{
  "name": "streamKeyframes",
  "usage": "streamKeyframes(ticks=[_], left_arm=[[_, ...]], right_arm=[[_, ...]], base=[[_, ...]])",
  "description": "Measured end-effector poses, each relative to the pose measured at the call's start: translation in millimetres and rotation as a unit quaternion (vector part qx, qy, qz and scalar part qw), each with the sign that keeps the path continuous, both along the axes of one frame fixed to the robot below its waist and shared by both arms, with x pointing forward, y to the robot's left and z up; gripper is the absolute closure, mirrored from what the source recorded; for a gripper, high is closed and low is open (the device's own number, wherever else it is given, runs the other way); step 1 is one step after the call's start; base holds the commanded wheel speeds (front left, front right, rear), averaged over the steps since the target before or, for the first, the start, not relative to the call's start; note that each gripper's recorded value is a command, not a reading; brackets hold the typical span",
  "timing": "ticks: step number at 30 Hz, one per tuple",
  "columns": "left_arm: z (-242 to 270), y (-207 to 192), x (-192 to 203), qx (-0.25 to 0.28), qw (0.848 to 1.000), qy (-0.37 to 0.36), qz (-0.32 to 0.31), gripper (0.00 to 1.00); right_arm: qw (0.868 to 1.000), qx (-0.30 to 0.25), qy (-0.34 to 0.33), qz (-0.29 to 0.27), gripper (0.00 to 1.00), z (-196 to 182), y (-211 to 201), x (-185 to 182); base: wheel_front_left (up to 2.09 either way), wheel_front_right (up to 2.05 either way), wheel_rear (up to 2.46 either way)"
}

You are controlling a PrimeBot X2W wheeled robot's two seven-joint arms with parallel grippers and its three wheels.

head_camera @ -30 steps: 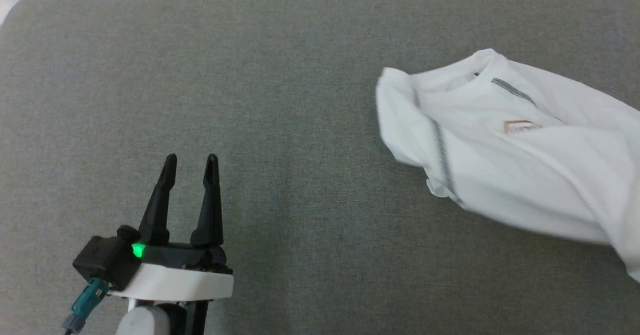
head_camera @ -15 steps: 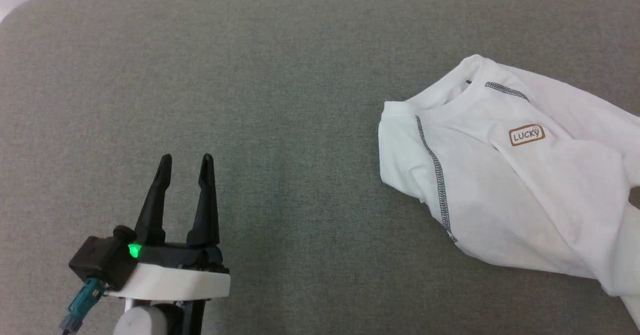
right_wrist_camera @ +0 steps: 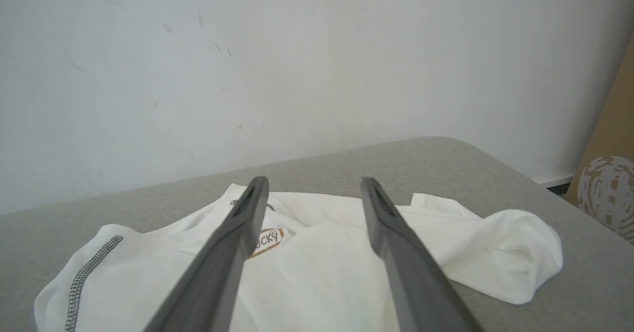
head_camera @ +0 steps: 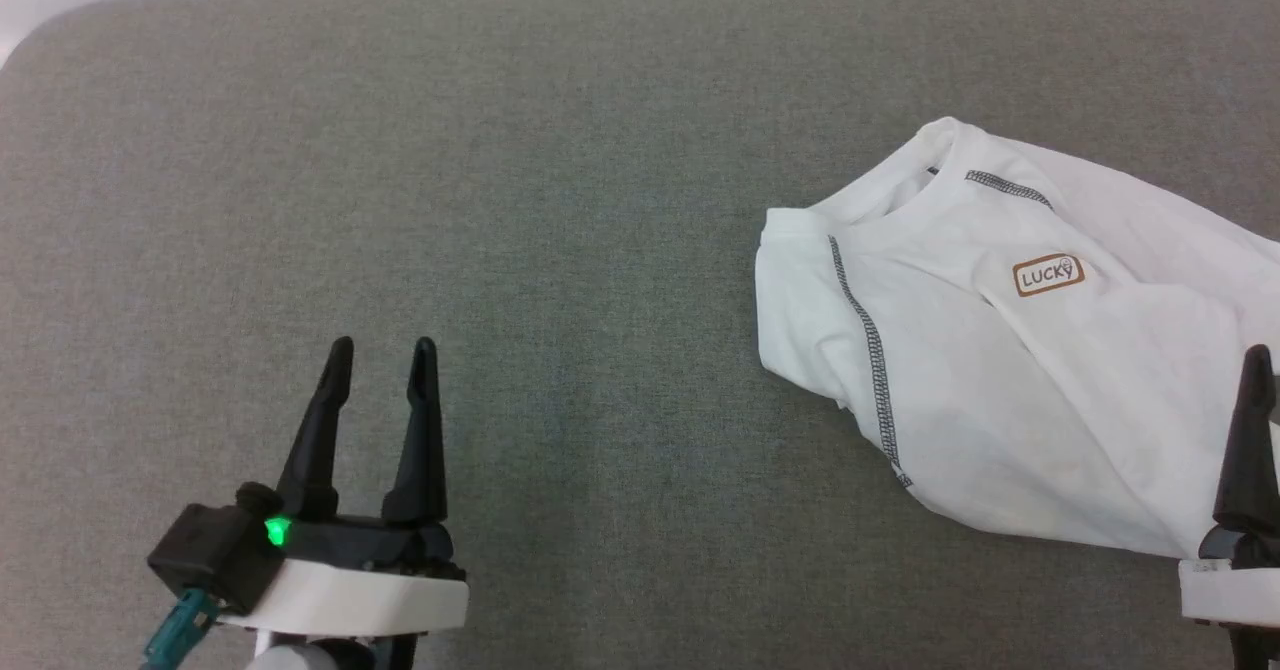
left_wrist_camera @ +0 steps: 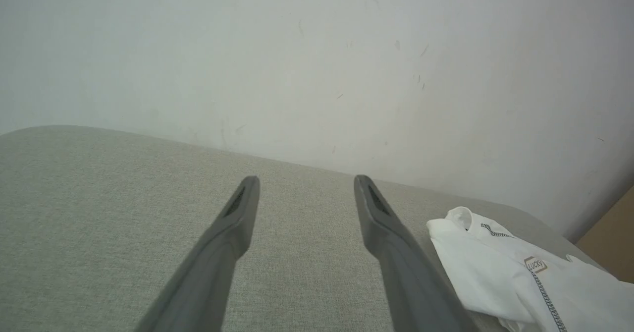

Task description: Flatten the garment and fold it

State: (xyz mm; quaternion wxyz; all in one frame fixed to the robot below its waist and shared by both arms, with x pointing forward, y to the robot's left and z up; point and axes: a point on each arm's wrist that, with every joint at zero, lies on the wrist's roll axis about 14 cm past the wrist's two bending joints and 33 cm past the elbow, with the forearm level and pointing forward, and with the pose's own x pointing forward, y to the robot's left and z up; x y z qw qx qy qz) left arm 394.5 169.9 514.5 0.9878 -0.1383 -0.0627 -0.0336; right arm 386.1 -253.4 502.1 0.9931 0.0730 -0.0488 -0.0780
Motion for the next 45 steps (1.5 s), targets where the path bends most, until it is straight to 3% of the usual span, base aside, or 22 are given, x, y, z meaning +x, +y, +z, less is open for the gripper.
streamKeyframes(ticks=[5,11,16,22,30,34,42,43,44,45], left_arm=[[-1.0,-22.6,1.1,0.005,0.999,0.001,-0.035,0.0],[-4.4,-75.9,22.3,0.015,0.99,0.028,-0.139,0.0],[-17.1,-121.6,40.9,0.031,0.967,0.087,-0.236,0.0],[-54.8,-155.2,46.2,0.047,0.933,0.177,-0.309,0.0],[-83.9,-191.2,45.4,0.007,0.903,0.243,-0.355,0.0],[-108.0,-195.6,42.5,0.027,0.888,0.28,-0.364,0.0],[-119.2,-209.6,54.2,0.018,0.887,0.282,-0.364,0.0],[-118.2,-211.5,55.3,0.009,0.889,0.28,-0.363,0.35],[-116.5,-213.0,56.8,-0.001,0.891,0.276,-0.361,0.8],[-114.4,-214.3,58.3,-0.009,0.893,0.272,-0.36,1.0]], right_arm=[[1.0,-0.002,-0.004,-0.003,0.0,1.3,-1.5,1.2],[1.0,-0.01,-0.013,-0.003,0.0,4.9,-2.3,9.1],[1.0,-0.012,-0.012,-0.002,0.0,1.9,-1.4,17.0],[1.0,-0.014,-0.005,-0.002,0.0,-3.6,-1.0,22.1],[1.0,-0.016,0.008,-0.017,0.0,-10.6,-11.2,16.6],[0.999,-0.015,0.011,-0.026,0.0,-11.7,-16.6,11.9],[0.999,-0.009,0.02,-0.042,0.0,-17.3,-26.2,7.0],[0.999,-0.009,0.021,-0.043,0.0,-18.1,-26.8,7.0],[0.999,-0.009,0.022,-0.043,0.0,-18.8,-27.0,7.1],[0.999,-0.008,0.022,-0.043,0.0,-19.1,-27.1,7.7]], base=[[0.0,0.0,0.0],[0.0,0.0,0.0],[0.0,0.0,0.0],[0.0,0.0,0.0],[0.0,0.0,0.0],[0.0,0.0,0.0],[0.0,0.0,0.0],[0.0,0.0,0.0],[0.0,0.0,0.0],[0.0,0.0,0.0]])
